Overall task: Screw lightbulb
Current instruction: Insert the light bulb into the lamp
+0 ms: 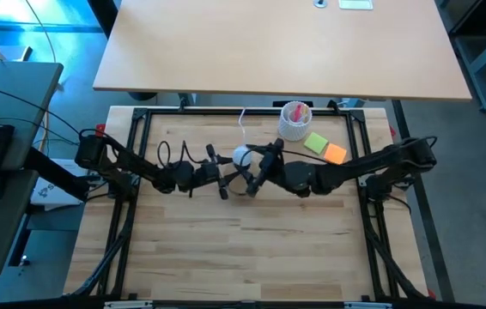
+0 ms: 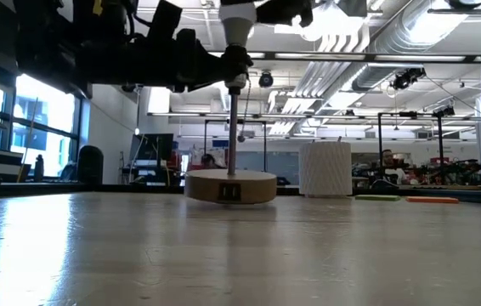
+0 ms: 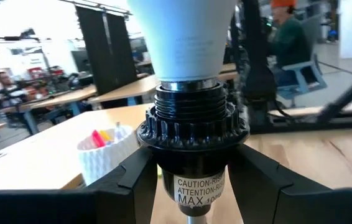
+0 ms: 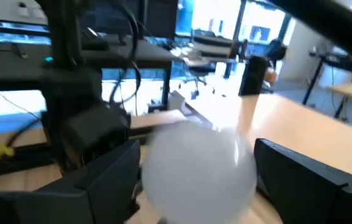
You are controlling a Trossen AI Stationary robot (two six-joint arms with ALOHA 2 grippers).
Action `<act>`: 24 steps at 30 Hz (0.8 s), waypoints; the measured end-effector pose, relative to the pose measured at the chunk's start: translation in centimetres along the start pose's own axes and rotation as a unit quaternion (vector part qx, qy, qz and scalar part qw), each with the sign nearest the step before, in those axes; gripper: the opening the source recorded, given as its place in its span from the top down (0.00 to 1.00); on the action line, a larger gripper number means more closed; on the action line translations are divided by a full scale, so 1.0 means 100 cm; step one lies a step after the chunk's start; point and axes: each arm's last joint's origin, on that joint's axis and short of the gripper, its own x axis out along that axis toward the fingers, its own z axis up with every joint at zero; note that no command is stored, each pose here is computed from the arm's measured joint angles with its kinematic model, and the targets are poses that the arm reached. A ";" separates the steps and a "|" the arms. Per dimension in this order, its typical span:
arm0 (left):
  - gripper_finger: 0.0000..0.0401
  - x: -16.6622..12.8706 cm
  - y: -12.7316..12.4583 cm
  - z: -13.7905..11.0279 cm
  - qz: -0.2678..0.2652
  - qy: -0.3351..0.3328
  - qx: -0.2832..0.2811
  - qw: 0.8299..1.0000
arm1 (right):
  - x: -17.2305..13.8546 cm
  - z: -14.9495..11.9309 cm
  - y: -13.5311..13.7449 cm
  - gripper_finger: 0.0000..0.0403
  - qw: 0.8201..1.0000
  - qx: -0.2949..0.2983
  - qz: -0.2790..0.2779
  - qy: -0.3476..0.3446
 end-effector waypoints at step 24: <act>0.60 0.000 0.014 -0.005 -0.400 -0.038 -0.111 0.909 | 0.013 0.010 -0.051 0.22 0.911 0.044 0.410 0.022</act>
